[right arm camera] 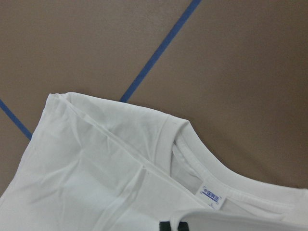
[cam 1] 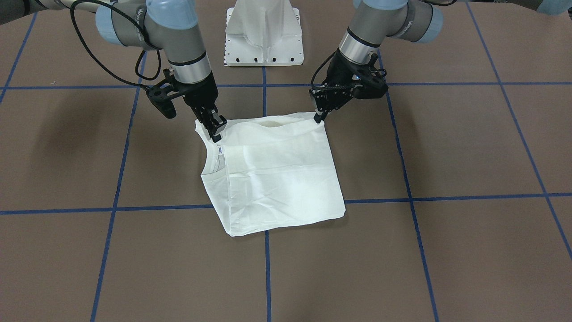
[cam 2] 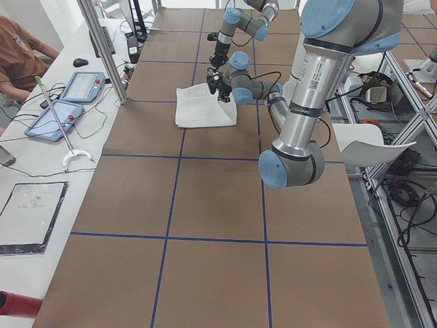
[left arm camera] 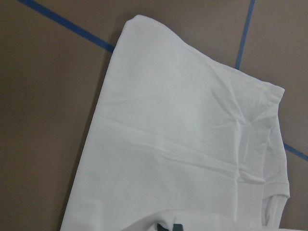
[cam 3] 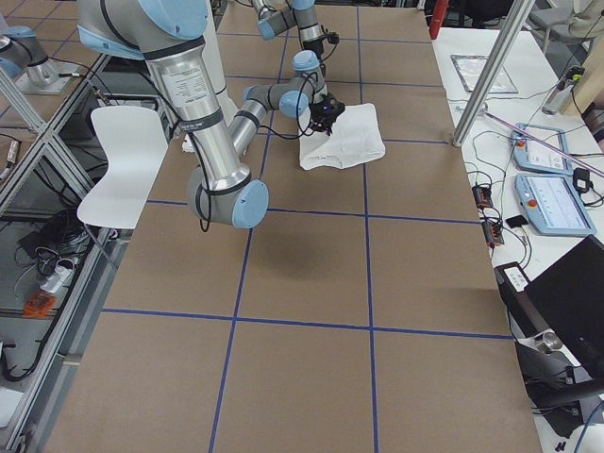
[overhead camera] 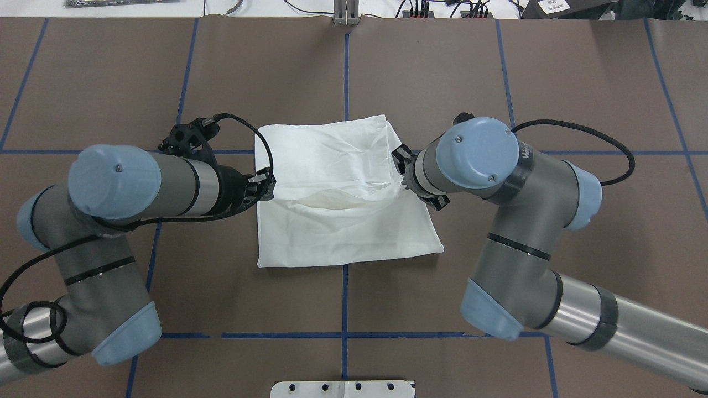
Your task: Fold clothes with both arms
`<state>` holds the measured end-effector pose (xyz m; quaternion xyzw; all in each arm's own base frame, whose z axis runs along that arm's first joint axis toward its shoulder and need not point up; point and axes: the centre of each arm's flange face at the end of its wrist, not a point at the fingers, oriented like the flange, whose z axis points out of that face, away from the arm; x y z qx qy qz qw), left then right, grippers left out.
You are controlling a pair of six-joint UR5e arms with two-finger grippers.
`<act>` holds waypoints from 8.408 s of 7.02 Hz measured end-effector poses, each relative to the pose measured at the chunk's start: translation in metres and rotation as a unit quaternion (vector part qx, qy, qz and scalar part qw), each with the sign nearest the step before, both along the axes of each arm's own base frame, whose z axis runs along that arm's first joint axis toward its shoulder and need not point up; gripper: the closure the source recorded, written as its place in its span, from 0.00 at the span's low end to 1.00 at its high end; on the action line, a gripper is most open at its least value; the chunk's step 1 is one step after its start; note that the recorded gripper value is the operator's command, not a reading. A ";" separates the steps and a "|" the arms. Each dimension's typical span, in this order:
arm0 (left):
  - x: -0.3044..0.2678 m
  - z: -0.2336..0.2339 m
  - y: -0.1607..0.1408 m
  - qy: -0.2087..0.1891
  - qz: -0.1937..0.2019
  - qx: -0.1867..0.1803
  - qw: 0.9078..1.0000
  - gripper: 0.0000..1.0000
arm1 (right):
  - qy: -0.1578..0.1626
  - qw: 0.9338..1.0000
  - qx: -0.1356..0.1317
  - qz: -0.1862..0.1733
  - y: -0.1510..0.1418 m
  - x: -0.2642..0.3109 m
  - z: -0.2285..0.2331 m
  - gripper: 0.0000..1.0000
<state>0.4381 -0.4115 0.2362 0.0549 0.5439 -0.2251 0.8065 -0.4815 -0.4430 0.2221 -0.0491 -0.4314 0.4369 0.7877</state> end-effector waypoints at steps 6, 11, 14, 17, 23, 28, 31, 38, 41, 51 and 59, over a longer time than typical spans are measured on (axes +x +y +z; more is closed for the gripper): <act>0.028 0.046 -0.118 -0.040 -0.043 0.017 0.998 1.00 | 0.012 1.000 0.007 0.000 -0.131 -0.061 0.000 1.00; 0.017 0.068 -0.183 -0.060 -0.067 0.038 0.995 0.50 | 0.021 0.999 0.023 -0.022 -0.176 -0.046 0.007 0.00; -0.014 0.085 -0.214 -0.082 -0.069 0.071 0.992 0.51 | 0.044 0.995 0.048 -0.073 -0.215 0.018 0.059 0.00; -0.072 0.126 -0.216 -0.130 0.021 0.161 0.978 0.50 | 0.064 0.978 0.102 -0.170 -0.217 0.147 0.162 0.00; -0.356 0.281 -0.175 -0.220 0.174 0.329 0.902 0.26 | 0.097 0.906 0.245 -0.330 -0.108 0.474 0.393 0.00; -0.514 0.379 -0.082 -0.224 0.172 0.305 0.910 0.00 | 0.127 0.884 0.225 -0.390 -0.044 0.564 0.364 0.00; -0.523 0.393 -0.071 -0.230 0.165 0.287 0.915 0.00 | 0.126 0.882 0.223 -0.396 -0.041 0.561 0.363 0.00; -0.523 0.390 -0.072 -0.231 0.151 0.268 0.923 0.00 | 0.124 0.880 0.224 -0.399 -0.043 0.554 0.360 0.00; -0.523 0.393 -0.070 -0.230 0.152 0.265 0.924 0.00 | 0.124 0.880 0.224 -0.400 -0.043 0.553 0.361 0.00; -0.511 0.376 -0.053 -0.229 0.137 0.238 0.934 0.00 | 0.100 0.881 0.221 -0.407 -0.055 0.537 0.377 0.00; -0.511 0.361 -0.057 -0.234 0.131 0.265 0.926 0.00 | 0.103 0.879 0.228 -0.406 -0.057 0.537 0.383 0.00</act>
